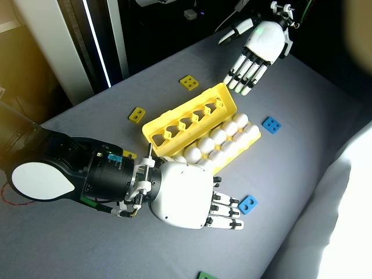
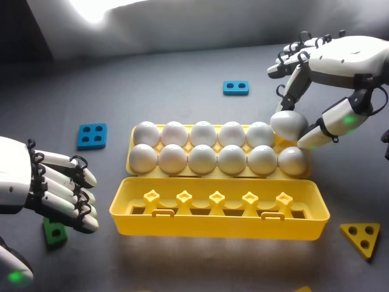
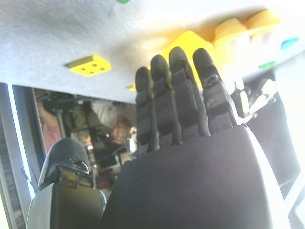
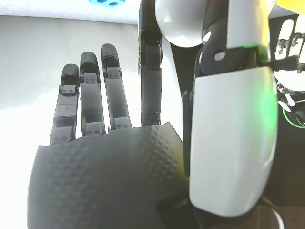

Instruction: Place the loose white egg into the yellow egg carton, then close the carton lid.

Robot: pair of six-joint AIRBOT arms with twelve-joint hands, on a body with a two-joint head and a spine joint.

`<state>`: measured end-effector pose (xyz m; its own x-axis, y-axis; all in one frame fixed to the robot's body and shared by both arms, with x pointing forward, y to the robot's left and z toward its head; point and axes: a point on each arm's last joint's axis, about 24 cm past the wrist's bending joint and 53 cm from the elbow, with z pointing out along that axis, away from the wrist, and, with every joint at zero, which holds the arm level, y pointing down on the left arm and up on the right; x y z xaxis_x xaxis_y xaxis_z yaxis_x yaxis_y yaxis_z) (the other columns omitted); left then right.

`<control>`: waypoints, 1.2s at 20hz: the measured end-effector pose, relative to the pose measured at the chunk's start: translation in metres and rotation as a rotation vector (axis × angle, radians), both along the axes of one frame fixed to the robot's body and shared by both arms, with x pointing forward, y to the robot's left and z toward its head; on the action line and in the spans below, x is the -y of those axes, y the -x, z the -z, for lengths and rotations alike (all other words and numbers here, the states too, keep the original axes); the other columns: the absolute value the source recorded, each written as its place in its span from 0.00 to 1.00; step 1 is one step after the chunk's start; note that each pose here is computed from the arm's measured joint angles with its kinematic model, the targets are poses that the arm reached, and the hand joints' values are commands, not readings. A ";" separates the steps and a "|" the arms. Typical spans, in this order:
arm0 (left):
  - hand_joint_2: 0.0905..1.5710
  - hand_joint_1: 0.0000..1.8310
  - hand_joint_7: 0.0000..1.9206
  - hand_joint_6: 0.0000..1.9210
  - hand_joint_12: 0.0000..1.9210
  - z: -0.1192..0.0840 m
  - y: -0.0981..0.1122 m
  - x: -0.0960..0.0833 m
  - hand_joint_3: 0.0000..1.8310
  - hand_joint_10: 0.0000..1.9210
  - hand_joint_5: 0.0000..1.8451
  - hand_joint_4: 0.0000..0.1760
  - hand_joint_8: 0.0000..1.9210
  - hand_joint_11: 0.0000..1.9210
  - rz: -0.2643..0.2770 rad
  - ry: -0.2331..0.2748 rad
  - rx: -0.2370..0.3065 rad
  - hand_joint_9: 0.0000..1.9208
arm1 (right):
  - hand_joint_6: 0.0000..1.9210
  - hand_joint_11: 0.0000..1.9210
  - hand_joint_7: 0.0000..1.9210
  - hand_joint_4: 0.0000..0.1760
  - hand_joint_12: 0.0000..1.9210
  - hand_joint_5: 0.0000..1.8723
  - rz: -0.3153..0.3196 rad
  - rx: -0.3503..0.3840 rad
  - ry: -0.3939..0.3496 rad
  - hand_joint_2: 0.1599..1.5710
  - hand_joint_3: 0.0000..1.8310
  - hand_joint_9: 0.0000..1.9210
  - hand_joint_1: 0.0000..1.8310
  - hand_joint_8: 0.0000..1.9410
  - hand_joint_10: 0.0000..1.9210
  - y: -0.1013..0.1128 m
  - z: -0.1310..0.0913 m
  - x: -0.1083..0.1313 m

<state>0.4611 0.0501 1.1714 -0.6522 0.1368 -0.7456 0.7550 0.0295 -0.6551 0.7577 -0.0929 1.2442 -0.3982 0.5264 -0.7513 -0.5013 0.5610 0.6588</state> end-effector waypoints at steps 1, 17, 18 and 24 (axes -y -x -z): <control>0.71 0.00 0.22 0.00 0.29 0.000 0.000 0.000 0.00 0.00 0.23 0.00 0.00 0.00 0.000 0.000 0.000 0.19 | 0.33 0.00 0.17 1.00 0.11 0.63 0.000 -0.001 0.000 0.61 0.00 0.11 0.59 0.00 0.00 0.000 0.000 0.000; 0.71 0.00 0.22 0.00 0.31 -0.002 0.001 0.001 0.00 0.00 0.24 0.00 0.00 0.00 0.001 0.003 -0.001 0.19 | 0.32 0.00 0.17 1.00 0.08 0.64 0.004 -0.013 0.003 0.61 0.00 0.11 0.59 0.00 0.00 0.000 0.006 0.001; 0.71 0.00 0.22 0.00 0.30 -0.002 0.001 0.001 0.00 0.00 0.24 0.00 0.00 0.00 0.001 0.003 -0.001 0.19 | 0.32 0.00 0.17 1.00 0.06 0.63 0.004 -0.013 0.003 0.61 0.00 0.10 0.59 0.00 0.00 0.000 0.006 0.001; 0.71 0.00 0.22 0.00 0.30 -0.002 0.001 0.001 0.00 0.00 0.24 0.00 0.00 0.00 0.002 0.003 -0.001 0.19 | 0.30 0.00 0.16 1.00 0.03 0.64 0.005 -0.014 0.004 0.60 0.00 0.10 0.59 0.00 0.00 0.000 0.006 0.001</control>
